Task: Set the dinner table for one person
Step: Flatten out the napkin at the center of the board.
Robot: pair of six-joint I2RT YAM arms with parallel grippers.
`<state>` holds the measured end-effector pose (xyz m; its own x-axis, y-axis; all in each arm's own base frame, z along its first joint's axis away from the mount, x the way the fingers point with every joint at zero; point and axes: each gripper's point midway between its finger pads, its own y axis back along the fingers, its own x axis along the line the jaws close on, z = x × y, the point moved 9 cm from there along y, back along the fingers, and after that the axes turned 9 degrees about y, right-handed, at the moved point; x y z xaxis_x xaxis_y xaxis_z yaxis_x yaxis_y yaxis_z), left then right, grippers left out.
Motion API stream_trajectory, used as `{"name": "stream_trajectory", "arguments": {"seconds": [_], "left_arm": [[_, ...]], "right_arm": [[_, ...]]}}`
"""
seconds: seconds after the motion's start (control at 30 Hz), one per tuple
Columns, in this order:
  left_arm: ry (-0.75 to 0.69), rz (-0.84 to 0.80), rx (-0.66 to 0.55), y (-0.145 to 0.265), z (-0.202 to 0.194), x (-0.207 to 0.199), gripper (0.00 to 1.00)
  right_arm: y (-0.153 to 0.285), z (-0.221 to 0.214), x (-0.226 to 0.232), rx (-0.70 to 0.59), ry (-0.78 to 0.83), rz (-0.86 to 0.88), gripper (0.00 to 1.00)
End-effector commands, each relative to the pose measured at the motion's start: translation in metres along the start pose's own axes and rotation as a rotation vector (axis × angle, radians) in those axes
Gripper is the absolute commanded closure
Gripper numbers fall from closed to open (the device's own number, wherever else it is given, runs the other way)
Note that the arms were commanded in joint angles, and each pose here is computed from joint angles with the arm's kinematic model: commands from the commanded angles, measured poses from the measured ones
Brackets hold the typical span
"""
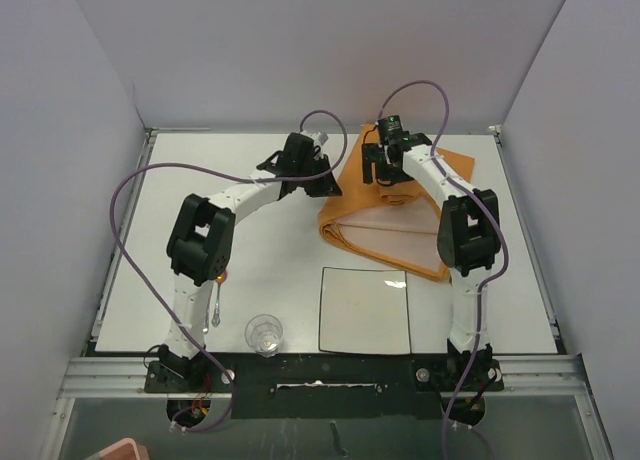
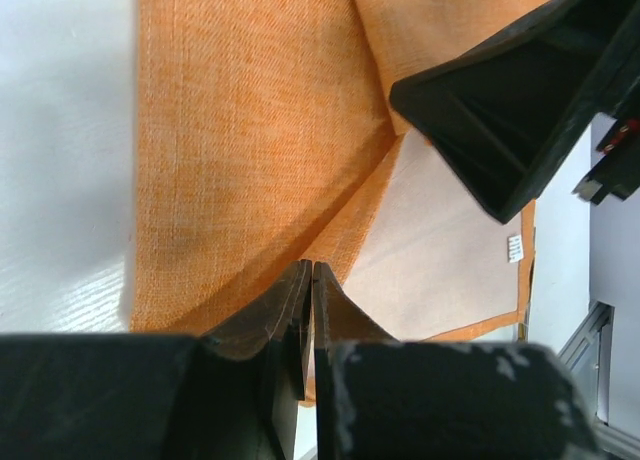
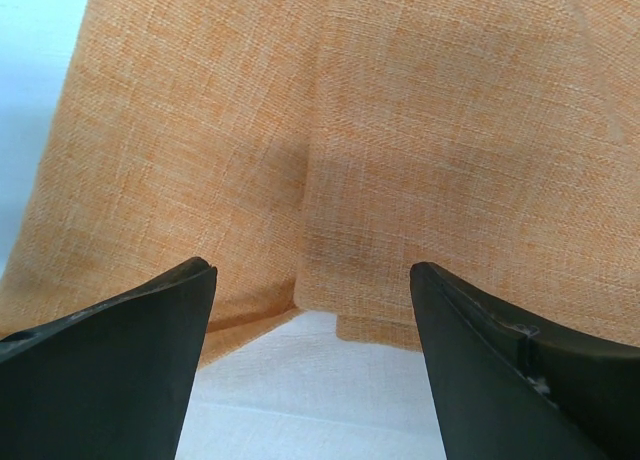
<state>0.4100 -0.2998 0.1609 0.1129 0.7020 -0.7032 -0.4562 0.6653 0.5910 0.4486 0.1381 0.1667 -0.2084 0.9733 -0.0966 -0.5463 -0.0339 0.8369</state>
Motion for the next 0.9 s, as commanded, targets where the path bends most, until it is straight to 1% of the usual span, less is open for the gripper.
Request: {"name": "stream_trajectory", "arguments": {"seconds": [0.0,0.23,0.53,0.57,0.63,0.67,0.7,0.87], "left_arm": [[0.002,0.006,0.013,-0.014,-0.01,0.01,0.96],[0.017,0.059,0.064,-0.021,-0.03,0.034,0.97],[0.01,0.076,0.091,-0.018,-0.038,0.04,0.98],[0.017,0.075,0.094,-0.017,-0.04,0.041,0.98],[0.032,0.066,0.098,-0.013,-0.045,0.041,0.98],[0.036,0.06,0.101,-0.01,-0.048,0.04,0.98],[0.034,0.055,0.106,-0.008,-0.051,0.038,0.99],[0.008,0.078,0.134,0.008,-0.072,0.037,0.99]], "right_arm": [[-0.005,0.005,-0.009,-0.009,0.012,-0.062,0.2],[-0.021,-0.003,-0.009,0.038,0.013,-0.085,0.2],[-0.033,-0.001,-0.008,0.064,0.017,-0.121,0.22],[-0.033,-0.002,-0.009,0.069,0.019,-0.135,0.3],[-0.031,-0.003,-0.012,0.073,0.024,-0.184,0.69],[-0.03,-0.004,-0.015,0.075,0.015,-0.208,0.95],[-0.029,-0.004,-0.017,0.078,0.006,-0.222,1.0],[-0.023,-0.001,-0.026,0.059,-0.029,-0.258,1.0]]}}
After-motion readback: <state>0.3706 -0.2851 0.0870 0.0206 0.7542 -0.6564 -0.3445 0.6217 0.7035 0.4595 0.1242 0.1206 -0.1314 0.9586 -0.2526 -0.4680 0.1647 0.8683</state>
